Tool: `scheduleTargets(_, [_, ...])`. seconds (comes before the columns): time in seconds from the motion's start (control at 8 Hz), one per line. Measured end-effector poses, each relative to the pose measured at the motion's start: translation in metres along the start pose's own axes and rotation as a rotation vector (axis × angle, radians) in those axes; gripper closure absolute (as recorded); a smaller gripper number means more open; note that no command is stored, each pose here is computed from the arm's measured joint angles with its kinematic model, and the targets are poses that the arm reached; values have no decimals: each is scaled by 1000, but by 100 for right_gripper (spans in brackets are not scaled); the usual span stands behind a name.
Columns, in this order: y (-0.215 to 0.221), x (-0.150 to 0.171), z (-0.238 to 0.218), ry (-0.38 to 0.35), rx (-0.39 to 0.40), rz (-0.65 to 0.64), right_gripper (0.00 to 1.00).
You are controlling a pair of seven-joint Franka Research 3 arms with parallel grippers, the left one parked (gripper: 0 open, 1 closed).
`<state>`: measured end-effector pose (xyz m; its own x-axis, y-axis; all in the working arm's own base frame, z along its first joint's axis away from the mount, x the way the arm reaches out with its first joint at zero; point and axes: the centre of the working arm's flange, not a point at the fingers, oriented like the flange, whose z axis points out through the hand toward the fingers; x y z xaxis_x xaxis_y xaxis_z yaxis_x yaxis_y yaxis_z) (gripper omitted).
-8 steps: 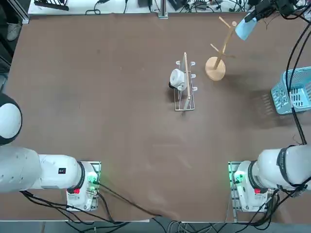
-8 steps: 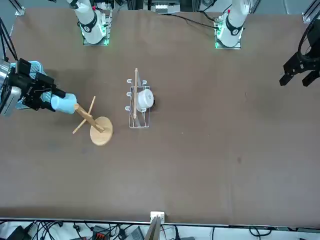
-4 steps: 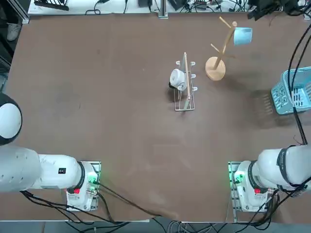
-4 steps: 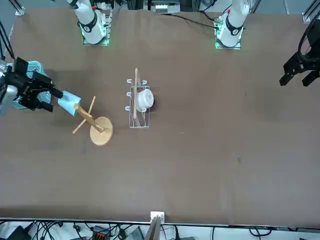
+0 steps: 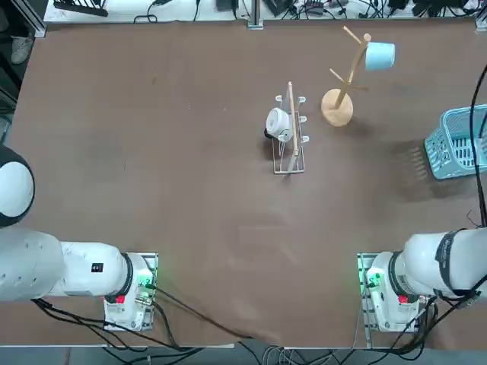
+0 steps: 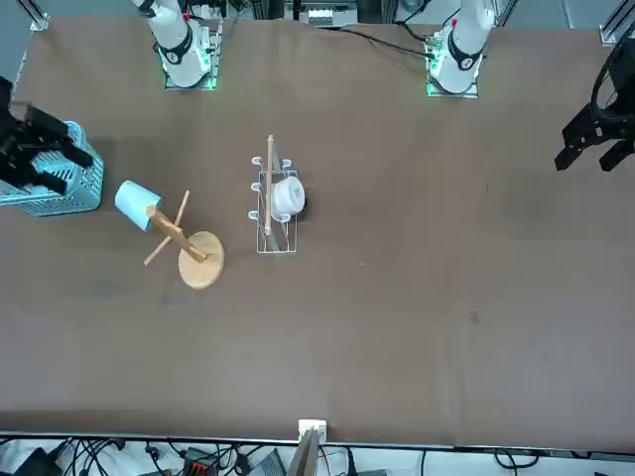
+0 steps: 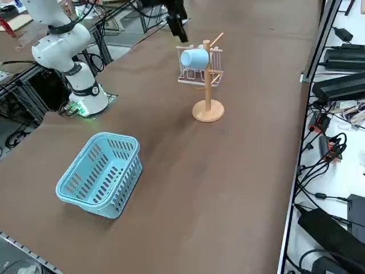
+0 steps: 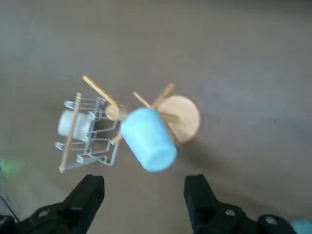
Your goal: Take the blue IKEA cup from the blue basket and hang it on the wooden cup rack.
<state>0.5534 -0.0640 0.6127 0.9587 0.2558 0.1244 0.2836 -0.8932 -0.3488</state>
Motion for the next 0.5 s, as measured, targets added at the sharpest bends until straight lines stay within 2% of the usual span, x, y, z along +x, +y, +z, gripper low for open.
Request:
scheduleTargets(0.25, [1,-9,-27,-56,-138,95,0])
scheduleTargets(0.5, [10,-15,-35,-102,-282,210,0])
